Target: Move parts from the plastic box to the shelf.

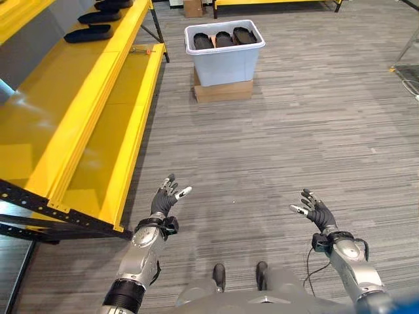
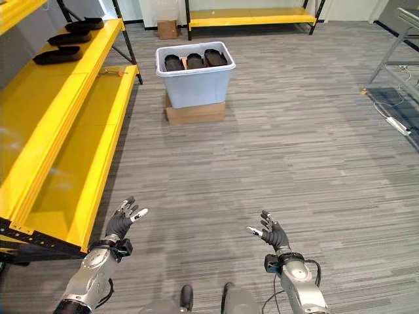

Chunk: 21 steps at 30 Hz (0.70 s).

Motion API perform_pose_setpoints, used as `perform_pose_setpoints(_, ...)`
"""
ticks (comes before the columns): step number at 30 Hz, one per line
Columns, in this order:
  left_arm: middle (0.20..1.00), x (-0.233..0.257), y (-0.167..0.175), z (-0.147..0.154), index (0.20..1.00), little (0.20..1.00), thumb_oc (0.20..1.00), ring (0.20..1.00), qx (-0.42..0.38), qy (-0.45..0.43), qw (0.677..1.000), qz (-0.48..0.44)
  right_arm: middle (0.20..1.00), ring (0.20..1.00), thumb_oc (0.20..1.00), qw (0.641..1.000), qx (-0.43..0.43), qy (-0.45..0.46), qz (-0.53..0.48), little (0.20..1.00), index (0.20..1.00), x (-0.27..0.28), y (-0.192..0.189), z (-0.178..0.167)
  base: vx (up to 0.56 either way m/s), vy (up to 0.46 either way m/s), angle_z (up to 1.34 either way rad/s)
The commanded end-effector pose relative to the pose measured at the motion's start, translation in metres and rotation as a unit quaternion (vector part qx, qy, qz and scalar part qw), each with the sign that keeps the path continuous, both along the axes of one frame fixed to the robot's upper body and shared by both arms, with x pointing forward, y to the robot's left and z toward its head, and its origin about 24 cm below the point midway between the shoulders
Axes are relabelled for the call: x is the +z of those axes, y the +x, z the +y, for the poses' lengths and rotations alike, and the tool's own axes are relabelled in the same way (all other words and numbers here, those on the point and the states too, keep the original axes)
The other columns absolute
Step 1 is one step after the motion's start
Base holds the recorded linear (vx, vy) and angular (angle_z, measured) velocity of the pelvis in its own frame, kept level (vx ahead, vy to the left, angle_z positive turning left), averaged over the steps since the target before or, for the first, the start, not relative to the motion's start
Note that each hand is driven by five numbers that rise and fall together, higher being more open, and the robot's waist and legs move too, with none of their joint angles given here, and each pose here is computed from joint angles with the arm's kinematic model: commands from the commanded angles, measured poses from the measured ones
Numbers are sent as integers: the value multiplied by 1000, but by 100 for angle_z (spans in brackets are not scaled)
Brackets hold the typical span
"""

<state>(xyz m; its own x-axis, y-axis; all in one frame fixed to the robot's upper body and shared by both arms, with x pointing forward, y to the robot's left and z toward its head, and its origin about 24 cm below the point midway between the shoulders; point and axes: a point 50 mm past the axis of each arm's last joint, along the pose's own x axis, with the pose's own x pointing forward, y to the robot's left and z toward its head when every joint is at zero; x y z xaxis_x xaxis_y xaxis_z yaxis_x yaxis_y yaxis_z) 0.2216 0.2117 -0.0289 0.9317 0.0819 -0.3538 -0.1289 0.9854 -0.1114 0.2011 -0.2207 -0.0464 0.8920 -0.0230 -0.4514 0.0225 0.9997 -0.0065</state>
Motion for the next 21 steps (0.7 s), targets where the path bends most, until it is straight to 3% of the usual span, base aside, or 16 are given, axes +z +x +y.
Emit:
perform_pose_setpoints(1, 1000, 20, 5, 13, 1000, 1000, 1000, 1000, 3, 26, 998, -54, 1000, 1000, 1000, 998, -11, 27, -48, 1000, 1000, 14, 4, 3, 339, 31, 19)
perform_pose_setpoints(13, 1000, 25, 16, -2, 1000, 1000, 1000, 1000, 0, -9, 997, -77, 1000, 1000, 1000, 997, -16, 3, -77, 1000, 1000, 29, 19, -11, 380, -151, 22)
perform_pose_setpoints(21, 1000, 35, 20, -7, 1000, 1000, 1000, 1000, -12, -24, 995, -94, 1000, 1000, 1000, 996, -40, -9, -80, 1000, 1000, 33, 19, -26, 211, -190, -5)
